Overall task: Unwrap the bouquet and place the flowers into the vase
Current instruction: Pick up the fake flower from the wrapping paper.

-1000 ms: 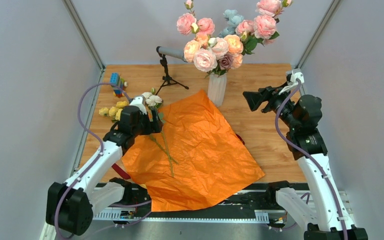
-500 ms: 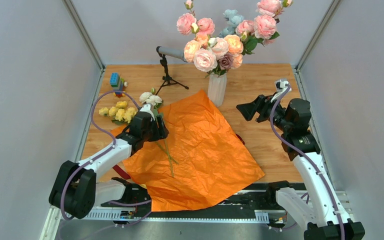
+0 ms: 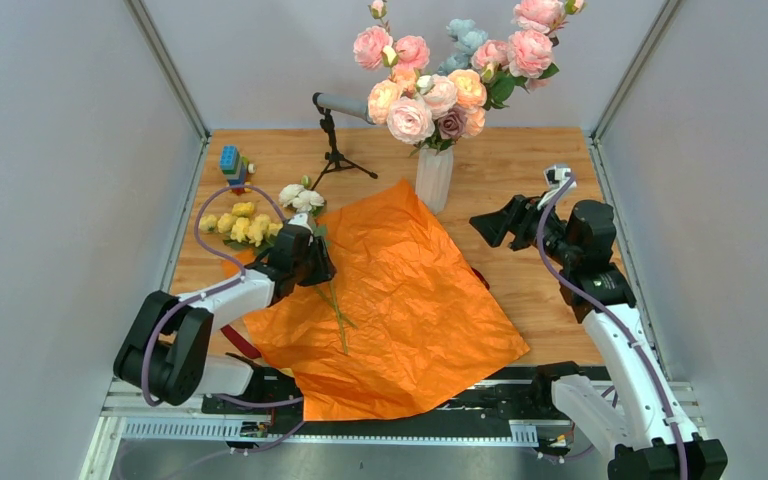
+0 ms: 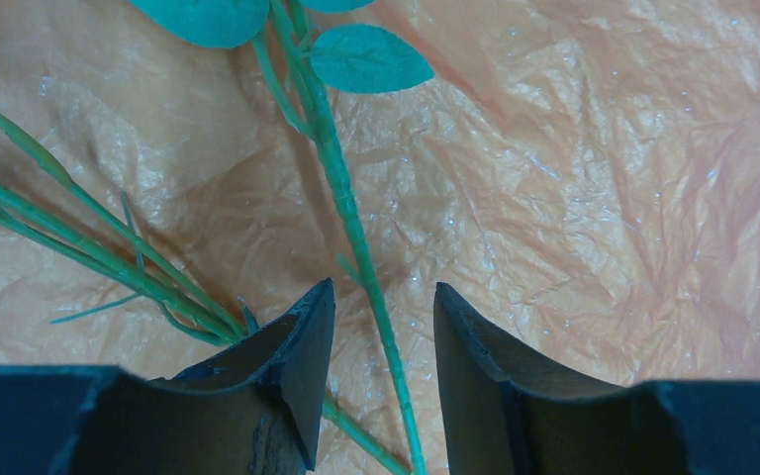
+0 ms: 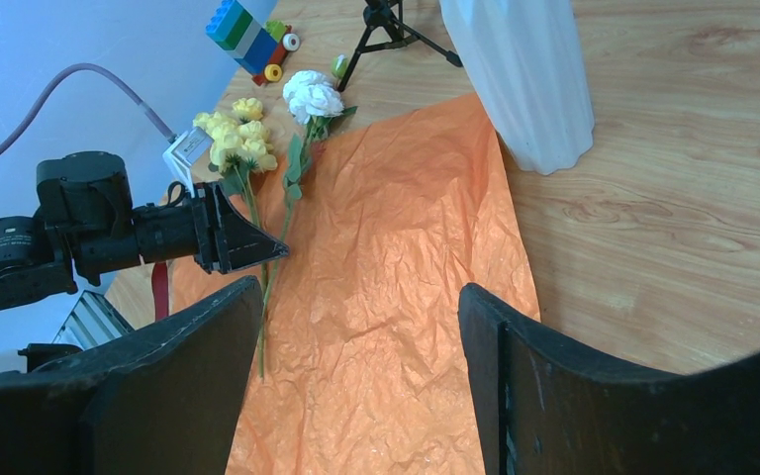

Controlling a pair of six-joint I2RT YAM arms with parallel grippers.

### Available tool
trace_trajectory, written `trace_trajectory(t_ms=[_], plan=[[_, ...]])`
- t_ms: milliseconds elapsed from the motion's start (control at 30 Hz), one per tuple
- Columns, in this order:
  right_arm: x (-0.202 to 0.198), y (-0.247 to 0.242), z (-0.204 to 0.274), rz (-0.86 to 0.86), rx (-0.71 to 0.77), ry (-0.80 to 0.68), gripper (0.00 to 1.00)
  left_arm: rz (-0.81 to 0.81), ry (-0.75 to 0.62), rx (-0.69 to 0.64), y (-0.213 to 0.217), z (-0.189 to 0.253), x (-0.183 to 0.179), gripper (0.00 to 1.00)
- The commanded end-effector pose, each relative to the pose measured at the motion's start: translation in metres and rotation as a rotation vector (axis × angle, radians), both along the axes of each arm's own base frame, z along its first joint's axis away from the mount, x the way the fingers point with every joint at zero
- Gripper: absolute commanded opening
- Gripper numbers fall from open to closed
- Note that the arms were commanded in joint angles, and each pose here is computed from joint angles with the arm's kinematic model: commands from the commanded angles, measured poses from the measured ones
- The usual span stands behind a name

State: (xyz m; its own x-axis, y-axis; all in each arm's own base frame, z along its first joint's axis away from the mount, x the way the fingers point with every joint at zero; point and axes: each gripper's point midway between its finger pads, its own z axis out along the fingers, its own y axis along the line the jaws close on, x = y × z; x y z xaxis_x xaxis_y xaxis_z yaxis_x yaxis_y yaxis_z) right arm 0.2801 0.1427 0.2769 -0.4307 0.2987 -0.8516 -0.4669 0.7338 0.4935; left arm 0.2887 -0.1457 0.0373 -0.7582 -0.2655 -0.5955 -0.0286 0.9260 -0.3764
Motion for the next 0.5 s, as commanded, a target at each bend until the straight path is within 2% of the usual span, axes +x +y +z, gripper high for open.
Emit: trace_trajectory(t_ms=[0,467], plan=[[-0.002,0.003,0.006,0.016,0.019,-0.024,0.73,0.009,-0.028,-0.024,-0.007,0.001,0.011,0.48],[-0.001,0.003,0.004,0.018,0.011,-0.021,0.73,0.051,-0.007,-0.063,-0.011,-0.010,0.015,0.32]])
